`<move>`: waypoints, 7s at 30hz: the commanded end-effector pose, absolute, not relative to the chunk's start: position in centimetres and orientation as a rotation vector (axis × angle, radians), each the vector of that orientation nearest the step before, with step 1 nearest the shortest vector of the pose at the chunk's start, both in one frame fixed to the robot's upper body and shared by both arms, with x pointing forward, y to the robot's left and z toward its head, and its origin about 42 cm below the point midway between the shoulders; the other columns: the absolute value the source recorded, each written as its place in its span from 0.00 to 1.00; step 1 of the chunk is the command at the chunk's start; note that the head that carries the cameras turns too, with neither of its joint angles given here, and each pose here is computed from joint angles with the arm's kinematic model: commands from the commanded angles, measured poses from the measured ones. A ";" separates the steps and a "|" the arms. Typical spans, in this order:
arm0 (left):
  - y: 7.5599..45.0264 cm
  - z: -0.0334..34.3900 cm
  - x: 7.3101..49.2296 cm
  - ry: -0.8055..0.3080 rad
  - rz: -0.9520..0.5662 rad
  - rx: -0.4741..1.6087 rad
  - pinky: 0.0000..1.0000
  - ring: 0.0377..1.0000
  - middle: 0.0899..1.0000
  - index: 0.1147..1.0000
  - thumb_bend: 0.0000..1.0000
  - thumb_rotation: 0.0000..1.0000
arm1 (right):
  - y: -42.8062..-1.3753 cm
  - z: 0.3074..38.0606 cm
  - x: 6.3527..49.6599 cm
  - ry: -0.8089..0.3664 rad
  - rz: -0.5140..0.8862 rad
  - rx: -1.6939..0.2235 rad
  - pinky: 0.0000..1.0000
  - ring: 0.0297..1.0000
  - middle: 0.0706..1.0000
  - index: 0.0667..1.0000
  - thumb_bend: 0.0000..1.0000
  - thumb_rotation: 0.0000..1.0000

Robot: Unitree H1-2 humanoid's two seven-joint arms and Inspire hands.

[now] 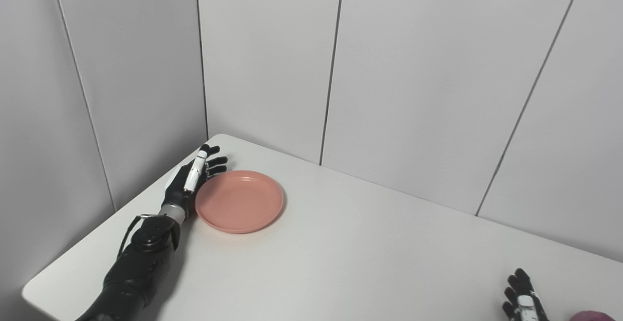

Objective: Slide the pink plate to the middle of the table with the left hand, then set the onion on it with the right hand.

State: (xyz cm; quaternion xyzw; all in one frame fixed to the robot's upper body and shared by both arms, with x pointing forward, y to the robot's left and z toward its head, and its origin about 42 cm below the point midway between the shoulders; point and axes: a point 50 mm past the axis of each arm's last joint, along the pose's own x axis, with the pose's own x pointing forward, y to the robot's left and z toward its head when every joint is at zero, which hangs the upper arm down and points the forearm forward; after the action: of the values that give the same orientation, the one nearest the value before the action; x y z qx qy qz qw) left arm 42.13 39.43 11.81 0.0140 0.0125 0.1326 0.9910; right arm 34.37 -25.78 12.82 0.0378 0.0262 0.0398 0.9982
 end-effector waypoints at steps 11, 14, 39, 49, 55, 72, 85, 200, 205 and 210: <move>37.2 14.0 43.5 -0.039 0.178 0.047 0.81 0.80 0.78 0.81 0.61 1.00 | -24.7 15.1 35.1 -0.011 0.093 0.052 1.00 1.00 0.99 1.00 0.38 0.90; 36.6 13.7 43.7 -0.030 0.160 0.051 0.81 0.81 0.78 0.81 0.59 1.00 | -24.6 15.0 35.2 -0.020 0.095 0.049 1.00 1.00 1.00 1.00 0.34 0.94; 29.7 12.5 44.7 0.016 0.006 0.025 0.78 0.79 0.77 0.80 0.58 1.00 | -24.2 12.4 36.4 -0.025 0.096 0.059 1.00 1.00 0.99 1.00 0.50 0.84; 26.5 12.5 44.8 0.036 -0.037 -0.013 0.79 0.79 0.78 0.81 0.58 1.00 | -23.3 13.1 36.1 -0.044 0.098 0.052 1.00 1.00 0.99 1.00 0.50 0.83; 25.0 12.5 45.1 0.040 -0.064 -0.034 0.81 0.81 0.79 0.82 0.58 1.00 | -22.4 13.5 36.3 -0.046 0.100 0.045 1.00 1.00 0.99 1.00 0.50 0.83; 19.7 10.4 44.4 0.087 -0.177 -0.092 0.81 0.80 0.79 0.81 0.59 1.00 | -19.8 14.3 36.1 -0.027 0.080 0.043 1.00 1.00 0.99 0.99 0.49 0.83; 14.3 11.6 42.4 0.101 -0.239 -0.116 0.79 0.81 0.80 0.81 0.57 1.00 | -20.4 14.0 36.0 -0.031 0.084 0.040 1.00 1.00 0.98 0.99 0.51 0.80; 14.7 8.5 37.3 0.100 -0.249 -0.133 0.92 0.91 0.91 0.92 0.56 1.00 | -34.4 25.4 39.6 -0.040 -0.312 -1.144 0.95 0.89 0.87 0.90 0.96 0.44; 15.2 8.3 37.5 0.103 -0.250 -0.124 0.90 0.89 0.89 0.90 0.57 1.00 | -34.4 24.7 39.9 0.013 -0.279 -1.155 0.95 0.87 0.86 0.86 0.98 0.38; 15.3 8.6 37.5 0.102 -0.249 -0.124 0.90 0.89 0.89 0.91 0.57 1.00 | -34.3 23.9 40.3 0.079 -0.224 -1.181 0.97 0.87 0.84 0.85 0.99 0.40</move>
State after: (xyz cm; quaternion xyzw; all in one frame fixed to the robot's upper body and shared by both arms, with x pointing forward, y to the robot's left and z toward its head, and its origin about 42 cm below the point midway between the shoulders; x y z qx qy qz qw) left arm 38.11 14.59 9.99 -0.0628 0.0191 -0.1315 0.9891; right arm 39.04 -33.84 21.00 -0.5409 0.0627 -0.0846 0.8344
